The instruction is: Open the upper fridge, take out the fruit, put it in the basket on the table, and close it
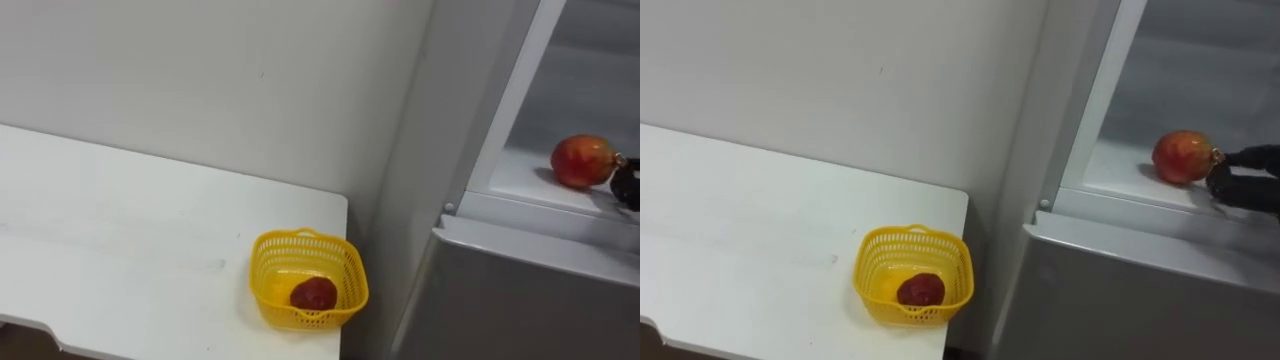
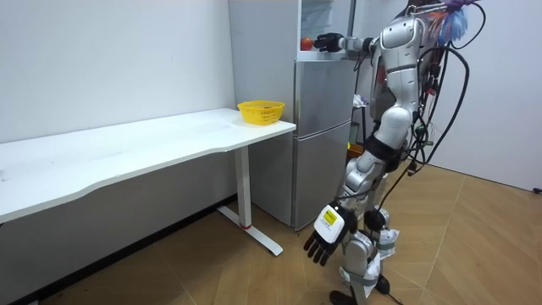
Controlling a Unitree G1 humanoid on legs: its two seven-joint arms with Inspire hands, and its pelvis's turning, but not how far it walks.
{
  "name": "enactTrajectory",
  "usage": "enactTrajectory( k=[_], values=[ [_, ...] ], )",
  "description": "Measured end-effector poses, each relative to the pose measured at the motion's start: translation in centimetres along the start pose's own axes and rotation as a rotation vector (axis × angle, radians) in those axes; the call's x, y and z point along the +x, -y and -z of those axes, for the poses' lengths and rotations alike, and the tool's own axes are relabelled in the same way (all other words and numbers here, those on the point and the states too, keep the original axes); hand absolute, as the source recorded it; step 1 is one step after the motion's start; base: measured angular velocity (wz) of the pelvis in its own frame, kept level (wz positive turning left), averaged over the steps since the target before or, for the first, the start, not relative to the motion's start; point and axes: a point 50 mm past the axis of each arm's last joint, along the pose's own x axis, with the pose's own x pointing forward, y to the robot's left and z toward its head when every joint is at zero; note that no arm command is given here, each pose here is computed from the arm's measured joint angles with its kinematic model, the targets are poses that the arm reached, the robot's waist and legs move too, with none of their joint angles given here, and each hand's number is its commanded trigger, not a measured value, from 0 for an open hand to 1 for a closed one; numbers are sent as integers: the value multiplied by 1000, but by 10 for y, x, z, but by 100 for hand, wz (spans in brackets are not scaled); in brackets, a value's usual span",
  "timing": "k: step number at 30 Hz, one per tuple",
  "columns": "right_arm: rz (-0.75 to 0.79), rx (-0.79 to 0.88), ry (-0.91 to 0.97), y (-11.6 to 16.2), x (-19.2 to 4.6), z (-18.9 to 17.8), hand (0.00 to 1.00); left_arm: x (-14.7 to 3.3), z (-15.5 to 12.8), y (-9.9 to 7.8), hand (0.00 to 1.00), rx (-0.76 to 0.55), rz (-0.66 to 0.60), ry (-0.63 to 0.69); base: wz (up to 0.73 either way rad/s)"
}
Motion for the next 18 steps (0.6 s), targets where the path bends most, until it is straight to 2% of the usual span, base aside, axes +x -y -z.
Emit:
enactTrajectory(
  k=[1,2,3,4,5,18],
  values=[
    [0,-2,0,0,0,0,100,0,0,0,0,-1,0,-2,0],
    [-1,-9,0,0,0,0,94,0,1,0,0,-2,-1,-4,0],
    [-1,-11,0,0,0,0,74,0,0,0,0,-2,-1,-4,0],
    [-2,-14,0,0,0,0,27,0,0,0,0,-2,-2,-3,0],
    [-5,-22,0,0,0,0,0,1,-1,-1,0,-2,-3,-1,0],
    [-21,-26,-15,0,0,3,0,1,-4,-2,0,-1,-7,6,0]
  ],
)
